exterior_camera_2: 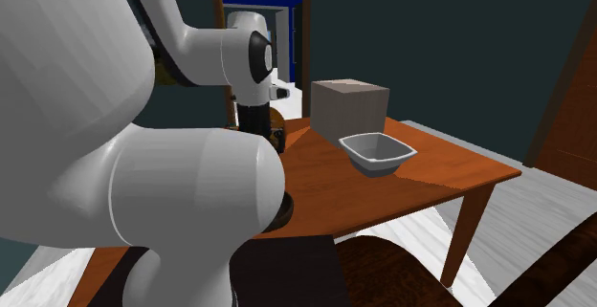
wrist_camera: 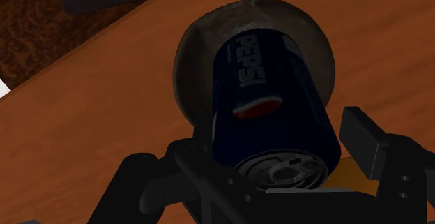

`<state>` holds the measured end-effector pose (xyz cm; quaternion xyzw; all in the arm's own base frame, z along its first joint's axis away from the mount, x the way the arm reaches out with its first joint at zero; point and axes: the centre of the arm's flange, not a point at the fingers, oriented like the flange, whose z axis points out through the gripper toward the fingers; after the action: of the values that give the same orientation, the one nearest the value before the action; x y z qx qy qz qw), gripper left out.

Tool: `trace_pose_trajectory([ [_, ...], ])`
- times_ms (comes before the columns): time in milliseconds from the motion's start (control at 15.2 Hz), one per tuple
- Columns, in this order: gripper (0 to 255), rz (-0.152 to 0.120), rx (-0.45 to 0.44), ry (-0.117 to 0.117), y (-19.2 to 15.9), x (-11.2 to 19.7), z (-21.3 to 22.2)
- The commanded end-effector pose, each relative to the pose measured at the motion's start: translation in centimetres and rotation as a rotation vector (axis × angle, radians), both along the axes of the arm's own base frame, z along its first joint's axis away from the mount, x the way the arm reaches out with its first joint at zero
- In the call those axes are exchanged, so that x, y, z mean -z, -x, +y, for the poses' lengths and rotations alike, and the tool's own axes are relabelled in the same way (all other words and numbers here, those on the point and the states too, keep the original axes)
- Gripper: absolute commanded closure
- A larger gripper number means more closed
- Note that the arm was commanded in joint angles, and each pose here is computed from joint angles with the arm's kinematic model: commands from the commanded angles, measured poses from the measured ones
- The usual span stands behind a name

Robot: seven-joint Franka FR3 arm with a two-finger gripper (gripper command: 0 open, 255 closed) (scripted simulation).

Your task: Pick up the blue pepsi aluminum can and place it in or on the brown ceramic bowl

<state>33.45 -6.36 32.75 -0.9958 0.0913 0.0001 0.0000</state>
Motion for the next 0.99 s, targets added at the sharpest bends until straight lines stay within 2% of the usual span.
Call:
trace_pose_trajectory([
  [0,255,-0.001,0.0,0.0,0.0,1.1,0.0],
  [330,255,-0.001,0.0,0.0,0.0,3.7,0.0],
  [792,255,-0.001,0.0,0.0,0.0,3.7,0.0],
  [858,0,-0.001,0.0,0.0,0.0,3.7,0.0],
  [924,0,-0.001,0.0,0.0,0.0,3.7,0.0],
])
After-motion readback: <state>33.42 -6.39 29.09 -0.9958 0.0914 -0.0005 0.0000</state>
